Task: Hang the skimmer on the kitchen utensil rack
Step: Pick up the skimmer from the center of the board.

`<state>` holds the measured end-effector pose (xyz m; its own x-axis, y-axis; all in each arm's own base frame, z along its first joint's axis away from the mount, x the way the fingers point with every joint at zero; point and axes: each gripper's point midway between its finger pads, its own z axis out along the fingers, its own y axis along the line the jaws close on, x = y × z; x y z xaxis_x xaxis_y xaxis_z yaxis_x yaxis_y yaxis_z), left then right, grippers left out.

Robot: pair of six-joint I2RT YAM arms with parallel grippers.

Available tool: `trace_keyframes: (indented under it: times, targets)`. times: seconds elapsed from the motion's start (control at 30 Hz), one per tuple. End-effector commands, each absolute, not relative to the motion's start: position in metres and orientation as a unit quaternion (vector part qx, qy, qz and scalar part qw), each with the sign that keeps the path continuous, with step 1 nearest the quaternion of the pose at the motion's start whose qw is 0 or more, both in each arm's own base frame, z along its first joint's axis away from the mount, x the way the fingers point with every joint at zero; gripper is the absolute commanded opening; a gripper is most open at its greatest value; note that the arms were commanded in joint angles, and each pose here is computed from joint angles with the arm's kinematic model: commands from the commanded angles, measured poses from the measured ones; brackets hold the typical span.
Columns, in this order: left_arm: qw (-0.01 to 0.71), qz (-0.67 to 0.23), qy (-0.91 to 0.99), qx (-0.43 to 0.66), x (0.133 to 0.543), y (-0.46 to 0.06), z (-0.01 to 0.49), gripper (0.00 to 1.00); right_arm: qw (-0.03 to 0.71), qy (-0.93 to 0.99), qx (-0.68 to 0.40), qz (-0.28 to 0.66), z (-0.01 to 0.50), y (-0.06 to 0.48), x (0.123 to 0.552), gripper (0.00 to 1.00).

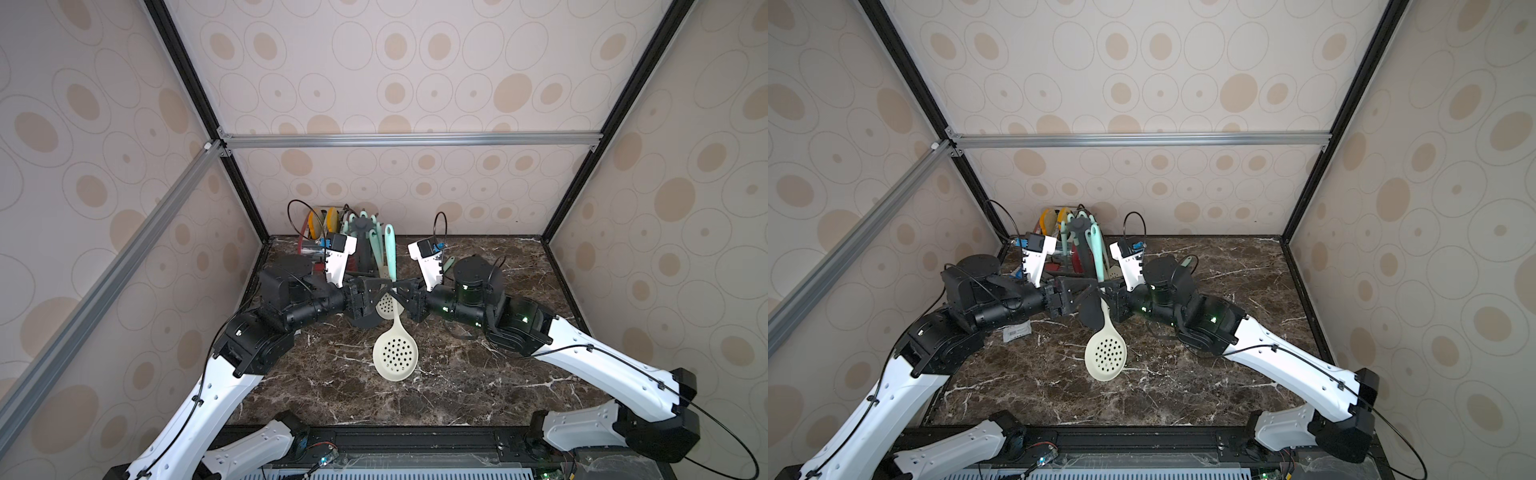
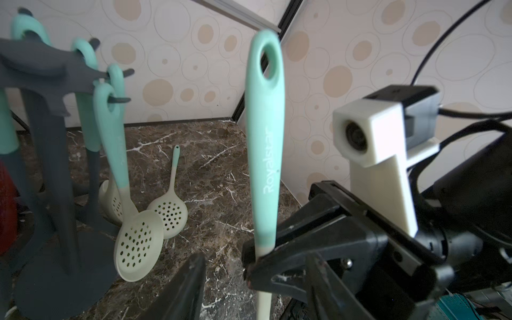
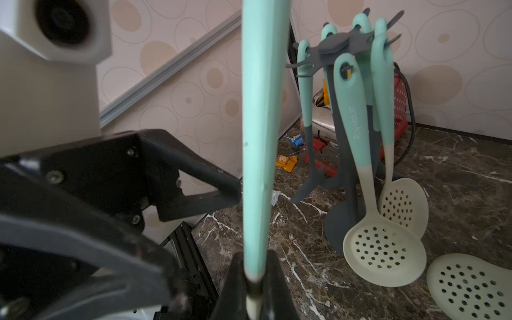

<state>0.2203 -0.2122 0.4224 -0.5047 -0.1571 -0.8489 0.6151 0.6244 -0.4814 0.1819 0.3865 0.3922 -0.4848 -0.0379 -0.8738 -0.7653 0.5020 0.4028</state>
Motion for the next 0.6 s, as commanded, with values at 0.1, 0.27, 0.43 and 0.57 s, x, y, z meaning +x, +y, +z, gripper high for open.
trace_keyframes:
  times: [0.1,0.27,0.43,0.57]
  targets:
    - [0.528,-0.378,0.755,0.092,0.228,-0.186,0.437,0.69,0.465,0.749,-0.268,0.389,0.407,0.387,0.182,0.00]
    - [0.516,-0.387,0.759,0.095,0.234,-0.199,0.430,0.68,0.464,0.745,-0.278,0.391,0.410,0.398,0.177,0.00]
    - [0.514,-0.363,0.768,0.119,0.233,-0.214,0.423,0.63,0.461,0.744,-0.281,0.393,0.410,0.404,0.174,0.00]
    - [0.518,-0.335,0.778,0.116,0.239,-0.211,0.415,0.55,0.463,0.744,-0.279,0.394,0.412,0.404,0.173,0.00]
